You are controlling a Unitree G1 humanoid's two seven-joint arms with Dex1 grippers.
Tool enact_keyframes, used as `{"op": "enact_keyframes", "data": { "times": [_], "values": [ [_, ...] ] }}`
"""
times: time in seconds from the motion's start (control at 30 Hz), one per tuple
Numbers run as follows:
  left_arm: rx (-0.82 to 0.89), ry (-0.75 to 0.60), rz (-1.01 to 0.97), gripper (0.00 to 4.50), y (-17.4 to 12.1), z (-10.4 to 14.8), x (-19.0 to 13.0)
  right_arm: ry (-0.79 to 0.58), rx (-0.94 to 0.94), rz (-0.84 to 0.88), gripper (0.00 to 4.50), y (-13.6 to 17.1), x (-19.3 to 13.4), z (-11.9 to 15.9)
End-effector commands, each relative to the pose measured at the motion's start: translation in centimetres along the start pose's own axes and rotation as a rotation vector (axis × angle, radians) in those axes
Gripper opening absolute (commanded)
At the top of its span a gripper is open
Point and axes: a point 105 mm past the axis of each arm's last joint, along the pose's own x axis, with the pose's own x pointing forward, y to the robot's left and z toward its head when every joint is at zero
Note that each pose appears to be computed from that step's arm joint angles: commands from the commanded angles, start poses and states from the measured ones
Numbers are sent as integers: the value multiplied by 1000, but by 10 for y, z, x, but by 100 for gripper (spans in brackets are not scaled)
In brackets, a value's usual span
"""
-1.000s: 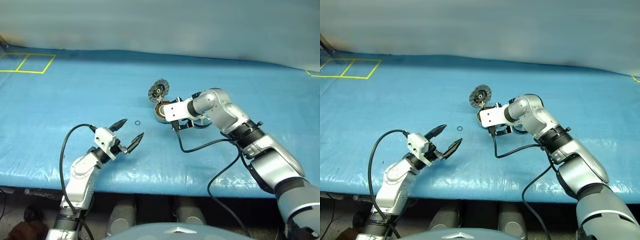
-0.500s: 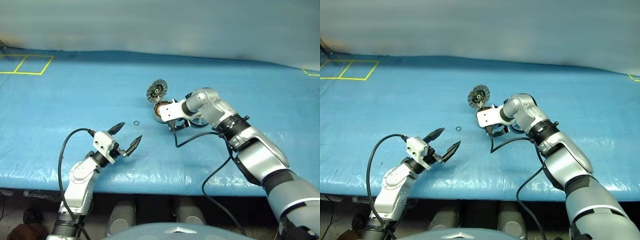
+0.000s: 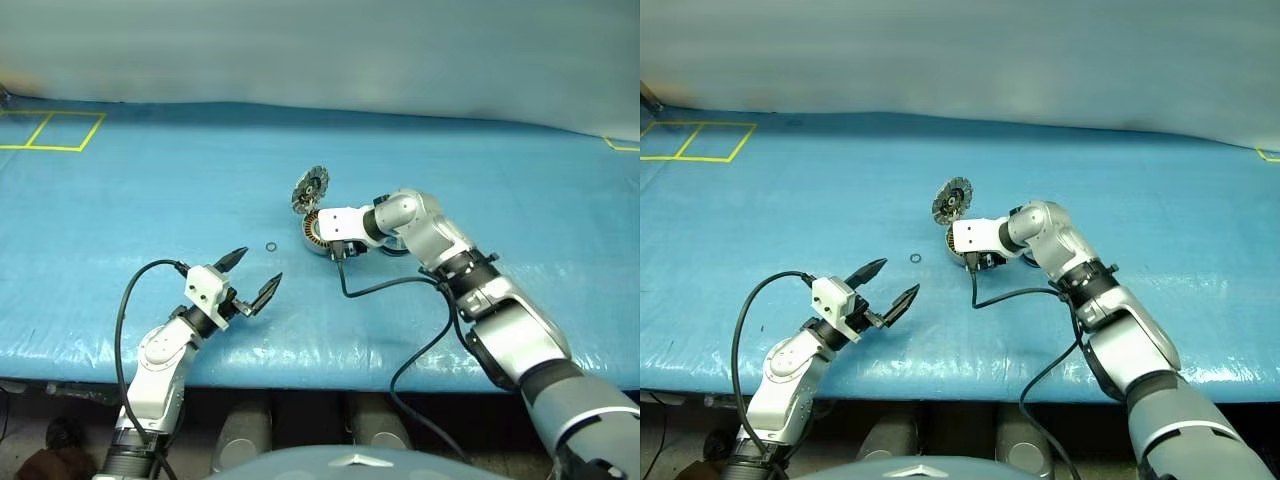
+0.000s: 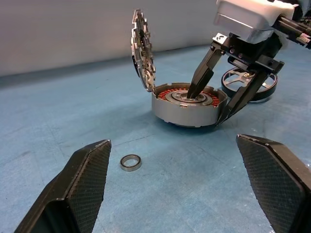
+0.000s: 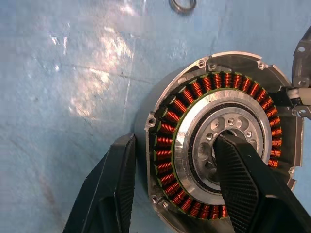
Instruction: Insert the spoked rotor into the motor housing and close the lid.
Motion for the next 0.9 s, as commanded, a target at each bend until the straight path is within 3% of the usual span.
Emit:
{"op": "enact_keyframes", "data": {
  "times": [0.03,0.27,0.5,0.67,0.9],
  "values": [
    [33,-48,-7,450,-1,15,3,-132,95,41,207,24,0,23],
    [19,-38,-14,450,-5,11,2,-111,240,22,207,60,-10,19],
    [19,-35,-17,450,-7,10,2,-52,501,-145,207,63,-8,11],
    [20,-29,-19,450,-9,8,2,-74,686,-184,207,75,-4,24],
    [23,-20,-13,450,-8,7,-2,-68,681,-139,207,93,-13,35]
  ]
}}
